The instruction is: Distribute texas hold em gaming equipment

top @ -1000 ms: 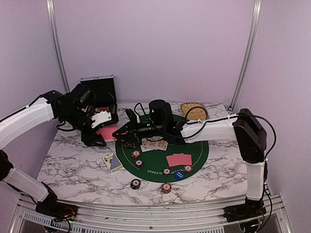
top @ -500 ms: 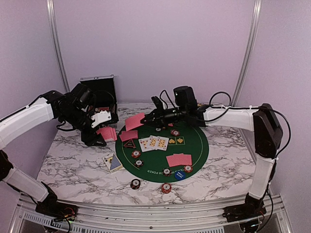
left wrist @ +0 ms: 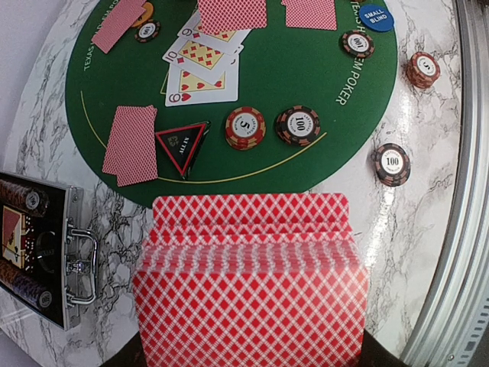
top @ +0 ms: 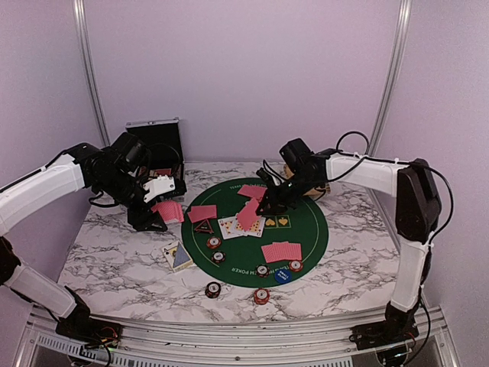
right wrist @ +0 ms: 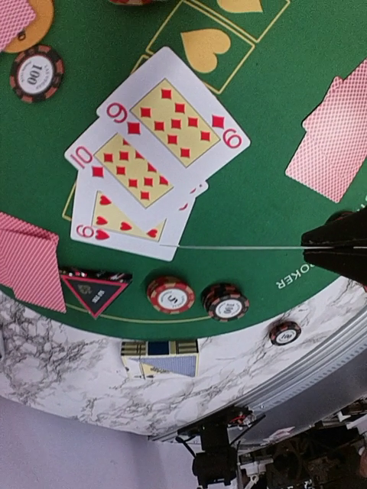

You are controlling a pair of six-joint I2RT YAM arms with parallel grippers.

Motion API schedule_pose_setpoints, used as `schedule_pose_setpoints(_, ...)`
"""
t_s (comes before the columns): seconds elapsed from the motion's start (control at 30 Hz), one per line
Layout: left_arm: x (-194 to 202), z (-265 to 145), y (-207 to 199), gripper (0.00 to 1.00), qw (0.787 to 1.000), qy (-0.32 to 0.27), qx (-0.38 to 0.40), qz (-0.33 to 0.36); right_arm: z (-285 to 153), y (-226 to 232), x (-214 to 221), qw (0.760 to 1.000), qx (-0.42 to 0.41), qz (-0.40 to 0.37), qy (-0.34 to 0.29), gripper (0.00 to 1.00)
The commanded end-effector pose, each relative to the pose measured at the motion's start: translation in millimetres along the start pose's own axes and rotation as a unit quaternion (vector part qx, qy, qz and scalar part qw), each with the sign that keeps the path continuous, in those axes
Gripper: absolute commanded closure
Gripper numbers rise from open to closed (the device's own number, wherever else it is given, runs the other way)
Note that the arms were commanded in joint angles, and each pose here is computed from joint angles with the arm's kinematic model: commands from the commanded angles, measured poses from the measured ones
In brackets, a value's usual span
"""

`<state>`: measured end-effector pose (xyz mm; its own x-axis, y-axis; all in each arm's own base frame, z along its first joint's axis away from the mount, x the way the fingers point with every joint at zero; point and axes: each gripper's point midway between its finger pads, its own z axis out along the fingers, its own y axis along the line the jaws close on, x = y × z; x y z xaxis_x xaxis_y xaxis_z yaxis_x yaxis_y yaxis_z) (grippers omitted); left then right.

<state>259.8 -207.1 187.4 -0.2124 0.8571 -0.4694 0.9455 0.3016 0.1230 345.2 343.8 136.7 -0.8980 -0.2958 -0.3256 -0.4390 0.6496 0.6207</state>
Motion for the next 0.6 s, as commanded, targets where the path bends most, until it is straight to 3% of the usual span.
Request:
schedule_pose_setpoints(0.0, -3, -8, 1, 1.0, 1.0, -0.011, -0.008, 0.006, -1, -38, 10, 0.996, 0.068, -0.021, 0.045, 1.0)
schedule_pose_setpoints(0.17, -3, -10, 2, 1.0, 1.0, -0.012, -0.011, 0.007, -1, -74, 7, 0.993, 0.102, 0.0, 0.061, 1.0)
schedule_pose_setpoints(0.57, -4, -7, 4, 1.0, 1.0, -0.009, -0.01, 0.007, 21, -102, 6, 0.99, 0.111, 0.007, 0.092, 1.0)
